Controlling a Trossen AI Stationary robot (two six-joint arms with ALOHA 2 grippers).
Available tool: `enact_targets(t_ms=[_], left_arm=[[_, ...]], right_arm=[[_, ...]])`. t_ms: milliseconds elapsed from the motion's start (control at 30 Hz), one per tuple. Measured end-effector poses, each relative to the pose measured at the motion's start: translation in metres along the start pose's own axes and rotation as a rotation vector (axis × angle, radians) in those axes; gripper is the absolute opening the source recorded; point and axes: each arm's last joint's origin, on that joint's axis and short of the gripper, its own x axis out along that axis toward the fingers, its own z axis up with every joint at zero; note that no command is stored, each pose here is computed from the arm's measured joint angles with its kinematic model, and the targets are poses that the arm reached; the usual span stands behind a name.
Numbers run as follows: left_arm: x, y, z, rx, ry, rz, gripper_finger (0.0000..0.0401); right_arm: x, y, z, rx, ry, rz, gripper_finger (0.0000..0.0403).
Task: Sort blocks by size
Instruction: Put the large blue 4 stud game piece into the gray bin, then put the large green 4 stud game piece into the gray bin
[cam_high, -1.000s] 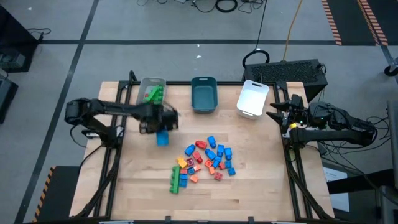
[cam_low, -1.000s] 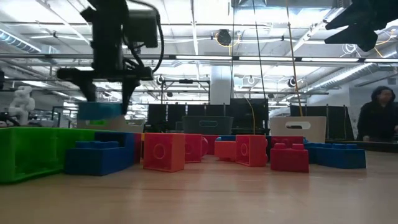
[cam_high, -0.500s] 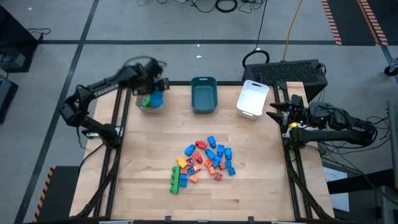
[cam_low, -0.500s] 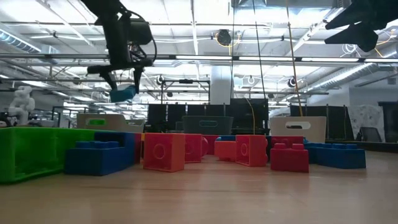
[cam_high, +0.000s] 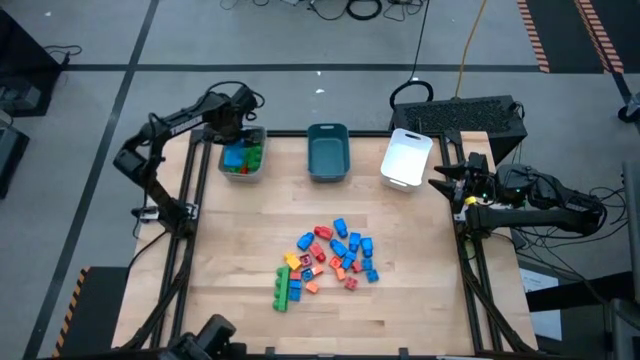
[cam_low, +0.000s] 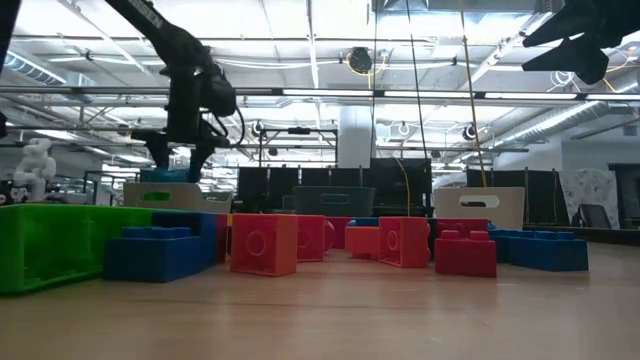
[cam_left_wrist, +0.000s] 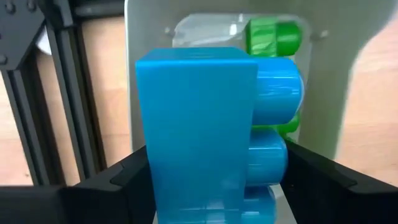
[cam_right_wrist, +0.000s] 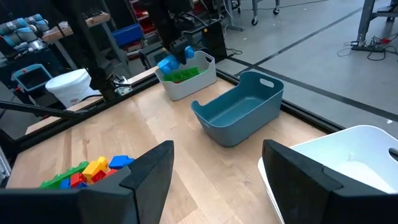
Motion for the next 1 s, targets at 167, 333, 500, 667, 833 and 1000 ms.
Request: enact_targets(t_ms=[167,333,500,667,833,1000], left_arm=[[-0.002,0.001,0.005,0.0,-0.019,-0.007,0.0287],[-0.019,-0.001,0.012,0.067,-0.057,-0.008,0.0301],[-0.028,-0.005,0.012,0.087,-0.067,-0.013,0.0305],[-0.043,-0.027,-0.004,0.164,0.036,-0.163,0.0306],[-0.058,-0.077,-0.066,0.412,0.231,-0.268,0.0306],[-0.068,-0.122,-0.153,0.69,0.268,-0.226,0.0306]], right_arm=[[0.0,0.0,0.0,0.004,0.0,0.0,0.0238],[0.0,0.0,0.0,0.001,0.001,0.0,0.0238],[0.0,0.0,0.0,-0.008,0.0,0.0,0.0238],[0.0,0.0,0.0,-0.008,0.001,-0.001,0.0238],[0.0,-0.001,-0.001,-0.016,0.011,-0.005,0.0238],[0.0,-0.001,-0.002,-0.031,0.015,-0.007,0.0238]])
